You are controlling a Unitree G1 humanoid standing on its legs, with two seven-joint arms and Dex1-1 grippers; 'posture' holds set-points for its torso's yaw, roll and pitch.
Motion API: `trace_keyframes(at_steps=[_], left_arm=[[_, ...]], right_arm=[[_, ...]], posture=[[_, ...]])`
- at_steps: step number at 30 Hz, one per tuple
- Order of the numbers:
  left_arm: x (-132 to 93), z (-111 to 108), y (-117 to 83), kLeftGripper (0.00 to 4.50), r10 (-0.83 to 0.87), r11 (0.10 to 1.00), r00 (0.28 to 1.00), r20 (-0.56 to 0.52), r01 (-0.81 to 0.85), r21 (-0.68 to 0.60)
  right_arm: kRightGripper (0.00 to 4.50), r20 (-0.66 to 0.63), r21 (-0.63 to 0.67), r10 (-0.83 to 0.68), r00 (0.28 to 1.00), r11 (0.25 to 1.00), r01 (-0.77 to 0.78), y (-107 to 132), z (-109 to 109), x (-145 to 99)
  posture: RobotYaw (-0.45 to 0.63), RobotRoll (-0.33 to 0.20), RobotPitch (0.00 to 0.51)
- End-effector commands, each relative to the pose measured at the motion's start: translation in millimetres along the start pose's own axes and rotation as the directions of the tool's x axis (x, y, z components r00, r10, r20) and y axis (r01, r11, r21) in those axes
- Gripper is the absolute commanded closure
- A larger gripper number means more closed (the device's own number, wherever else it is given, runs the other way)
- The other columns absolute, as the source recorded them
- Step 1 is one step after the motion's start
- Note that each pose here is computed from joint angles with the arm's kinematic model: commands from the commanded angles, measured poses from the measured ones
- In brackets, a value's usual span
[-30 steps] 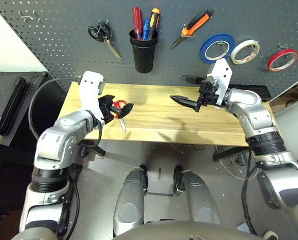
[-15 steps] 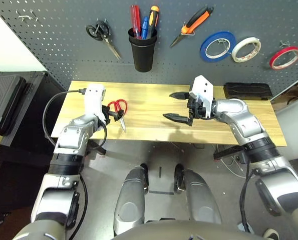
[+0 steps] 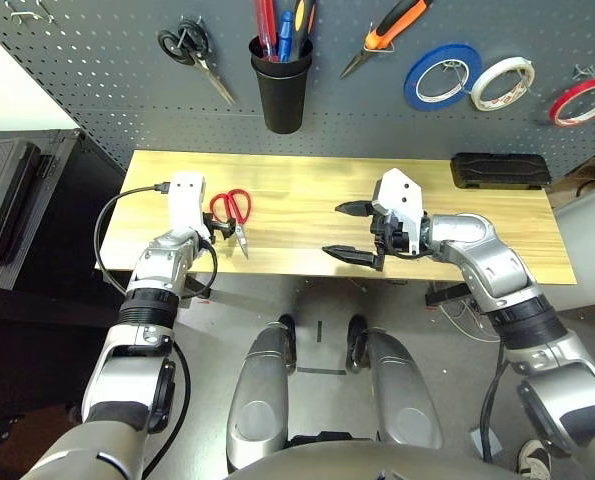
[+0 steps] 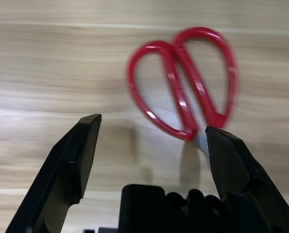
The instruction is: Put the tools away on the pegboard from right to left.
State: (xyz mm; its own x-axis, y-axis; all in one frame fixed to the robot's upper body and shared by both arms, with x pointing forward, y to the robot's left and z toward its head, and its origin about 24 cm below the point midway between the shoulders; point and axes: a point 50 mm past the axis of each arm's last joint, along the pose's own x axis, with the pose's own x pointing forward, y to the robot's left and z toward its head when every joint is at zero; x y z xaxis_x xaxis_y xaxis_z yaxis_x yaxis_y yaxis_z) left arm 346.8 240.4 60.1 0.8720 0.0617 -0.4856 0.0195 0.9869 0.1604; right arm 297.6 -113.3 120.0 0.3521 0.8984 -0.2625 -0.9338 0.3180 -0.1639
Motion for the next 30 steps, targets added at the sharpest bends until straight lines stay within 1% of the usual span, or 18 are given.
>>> trace_keyframes(at_steps=[1, 3, 5, 14, 17, 19, 21, 24, 27, 30], left_arm=[[3.7, -8.3, 6.0, 0.02, 0.053, 0.998, 0.998, -0.016, -0.053, -0.029], [5.3, -8.9, 8.6, 0.02, 0.075, 0.995, 0.997, -0.018, -0.076, -0.066], [6.8, -11.3, 9.1, 0.02, 0.086, 0.994, 0.996, -0.028, -0.087, -0.072], [14.5, -20.4, -1.5, 0.02, 0.069, 0.992, 0.995, -0.074, -0.076, -0.097], [16.9, -24.0, -2.6, 0.02, 0.087, 0.990, 0.992, -0.093, -0.096, -0.103], [17.6, -26.4, -1.2, 0.40, 0.104, 0.988, 0.989, -0.104, -0.115, -0.102], [18.0, -27.4, 0.0, 1.00, 0.113, 0.987, 0.988, -0.108, -0.124, -0.104], [17.9, -28.5, 2.6, 2.09, 0.122, 0.985, 0.987, -0.109, -0.133, -0.107], [17.5, -29.8, 4.3, 3.36, 0.124, 0.985, 0.987, -0.107, -0.135, -0.107], [16.7, -30.7, 4.9, 4.46, 0.121, 0.985, 0.987, -0.103, -0.132, -0.110]], right_arm=[[0.00, -0.002, 0.025, 0.004, 1.000, 1.000, -0.004, 4.7, -2.6, -3.1], [0.00, 0.000, 0.028, 0.004, 1.000, 1.000, -0.004, 5.8, -1.8, -3.7], [0.00, 0.001, 0.030, 0.002, 1.000, 1.000, -0.002, 6.6, -1.0, -4.5], [0.00, 0.002, 0.034, -0.014, 1.000, 0.999, 0.014, 7.0, 1.4, -7.7], [0.00, 0.001, 0.032, -0.018, 1.000, 0.999, 0.018, 6.8, 2.3, -9.9], [0.00, -0.001, 0.029, -0.021, 1.000, 0.999, 0.021, 6.8, 2.7, -11.5], [0.00, -0.003, 0.027, -0.021, 1.000, 0.999, 0.021, 6.6, 2.8, -13.3], [0.00, -0.008, 0.024, -0.019, 1.000, 1.000, 0.019, 6.2, 2.0, -17.2], [0.00, 0.003, 0.017, -0.032, 0.999, 0.999, 0.031, 2.7, 2.4, -19.9], [0.00, 0.013, 0.011, -0.039, 0.999, 0.999, 0.038, -0.2, 3.6, -18.5]], posture=[[0.00, 0.000, 0.386], [0.00, 0.000, 0.390], [0.00, 0.000, 0.392], [-0.02, 0.000, 0.398], [-0.03, 0.000, 0.398], [-0.04, 0.000, 0.398], [-0.04, 0.000, 0.398], [-0.04, 0.000, 0.399], [-0.04, 0.000, 0.399], [-0.04, 0.000, 0.399]])
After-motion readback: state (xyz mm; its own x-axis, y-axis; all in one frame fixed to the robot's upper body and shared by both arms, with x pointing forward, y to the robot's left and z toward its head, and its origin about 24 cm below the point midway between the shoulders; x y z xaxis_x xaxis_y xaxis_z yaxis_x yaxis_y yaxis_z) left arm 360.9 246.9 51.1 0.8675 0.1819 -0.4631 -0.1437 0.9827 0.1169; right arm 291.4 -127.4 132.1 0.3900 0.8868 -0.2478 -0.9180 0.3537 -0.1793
